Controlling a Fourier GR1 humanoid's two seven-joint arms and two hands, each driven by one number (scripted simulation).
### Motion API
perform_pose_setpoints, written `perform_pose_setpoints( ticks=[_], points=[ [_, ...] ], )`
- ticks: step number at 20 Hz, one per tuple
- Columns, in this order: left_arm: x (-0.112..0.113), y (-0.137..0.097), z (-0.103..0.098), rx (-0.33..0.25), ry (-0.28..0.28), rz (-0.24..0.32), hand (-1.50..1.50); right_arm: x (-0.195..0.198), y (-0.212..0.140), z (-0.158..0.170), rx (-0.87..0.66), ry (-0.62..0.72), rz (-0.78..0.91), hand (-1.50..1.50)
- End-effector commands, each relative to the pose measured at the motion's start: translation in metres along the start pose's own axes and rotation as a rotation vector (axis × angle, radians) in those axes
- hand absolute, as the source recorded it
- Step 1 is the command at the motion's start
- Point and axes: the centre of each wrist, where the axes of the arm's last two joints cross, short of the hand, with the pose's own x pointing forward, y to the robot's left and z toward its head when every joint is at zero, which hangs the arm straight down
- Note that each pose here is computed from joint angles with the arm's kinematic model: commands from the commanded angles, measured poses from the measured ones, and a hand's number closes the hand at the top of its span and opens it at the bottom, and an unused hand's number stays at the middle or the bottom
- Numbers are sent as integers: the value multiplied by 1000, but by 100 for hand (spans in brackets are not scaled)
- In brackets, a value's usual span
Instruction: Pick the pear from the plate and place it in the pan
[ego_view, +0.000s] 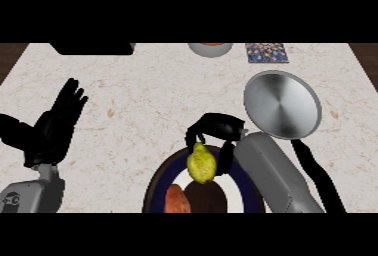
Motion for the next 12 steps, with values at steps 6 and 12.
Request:
perform_pose_setpoints(
  ticks=[6,12],
  points=[
    [-5,10,4,37,34,-19,0,3,9,-5,-169,702,210,150],
    [0,1,4,37,12,-10,0,78,-24,-29,-480,797,467,150]
  ],
)
